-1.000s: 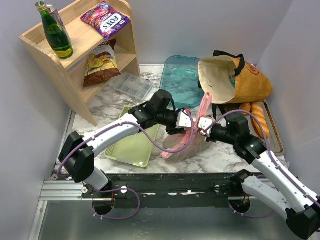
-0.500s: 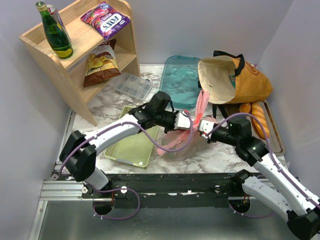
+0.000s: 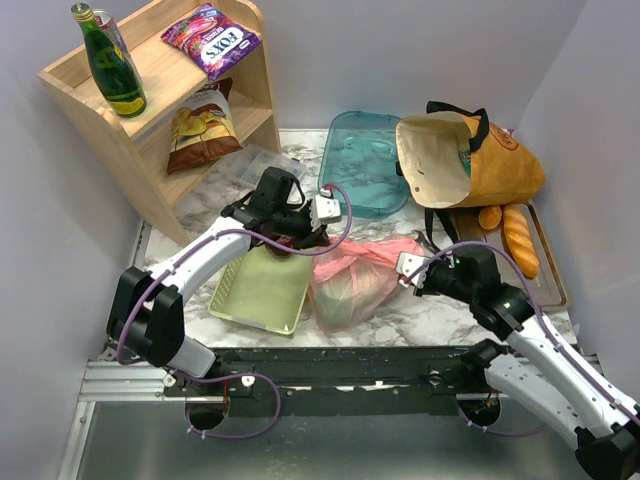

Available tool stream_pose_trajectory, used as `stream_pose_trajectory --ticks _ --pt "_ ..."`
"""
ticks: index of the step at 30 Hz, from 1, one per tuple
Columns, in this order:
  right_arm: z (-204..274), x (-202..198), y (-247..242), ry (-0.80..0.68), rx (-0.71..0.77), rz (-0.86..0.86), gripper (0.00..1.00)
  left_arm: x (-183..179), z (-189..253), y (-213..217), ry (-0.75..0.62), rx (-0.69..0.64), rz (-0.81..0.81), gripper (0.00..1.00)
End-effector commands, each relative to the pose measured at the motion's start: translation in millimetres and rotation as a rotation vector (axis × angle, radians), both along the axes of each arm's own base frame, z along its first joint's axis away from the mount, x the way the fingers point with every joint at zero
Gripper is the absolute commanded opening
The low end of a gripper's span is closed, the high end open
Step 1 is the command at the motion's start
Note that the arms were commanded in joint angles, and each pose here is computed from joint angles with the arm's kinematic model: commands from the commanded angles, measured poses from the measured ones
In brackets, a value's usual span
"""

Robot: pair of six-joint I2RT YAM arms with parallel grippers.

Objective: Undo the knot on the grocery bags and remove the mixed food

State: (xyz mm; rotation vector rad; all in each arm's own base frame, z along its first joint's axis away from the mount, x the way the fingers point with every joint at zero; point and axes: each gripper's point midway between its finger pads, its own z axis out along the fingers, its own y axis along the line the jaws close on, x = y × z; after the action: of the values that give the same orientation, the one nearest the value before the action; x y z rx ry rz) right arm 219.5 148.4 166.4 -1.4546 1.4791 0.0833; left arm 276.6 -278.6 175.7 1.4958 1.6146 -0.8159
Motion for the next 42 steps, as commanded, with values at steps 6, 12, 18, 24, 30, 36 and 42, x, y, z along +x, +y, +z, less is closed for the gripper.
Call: stream_pose_trajectory --ticks 6,12,18,24,30,36,42 --pt "21.7 8.0 12.0 0.204 0.073 -0.082 0.69 -10.9 4.2 -8.2 0.077 0.001 -0.016 0.0" --pt "62.3 2.7 46.2 0.327 0.225 -0.006 0.87 -17.2 20.0 -25.8 0.039 -0.031 -0.049 0.0" --pt "37.4 32.8 62.8 0.414 0.228 -0.065 0.74 -22.1 28.8 -30.6 0.009 -0.041 -0.064 0.0" --pt "8.1 56.6 64.7 0.42 0.188 -0.123 0.4 -22.9 25.9 -27.0 -0.008 -0.027 -0.06 0.0" --pt "24.9 47.9 42.3 0.374 0.15 -0.174 0.08 -11.9 4.4 1.0 0.046 0.019 0.022 0.0" --pt "33.0 43.1 13.4 0.303 0.15 -0.234 0.05 18.2 -12.7 37.9 0.056 0.048 0.16 0.0" --pt "40.5 52.7 15.1 0.322 0.215 -0.276 0.01 31.0 -10.3 45.6 0.09 0.026 0.231 0.0"
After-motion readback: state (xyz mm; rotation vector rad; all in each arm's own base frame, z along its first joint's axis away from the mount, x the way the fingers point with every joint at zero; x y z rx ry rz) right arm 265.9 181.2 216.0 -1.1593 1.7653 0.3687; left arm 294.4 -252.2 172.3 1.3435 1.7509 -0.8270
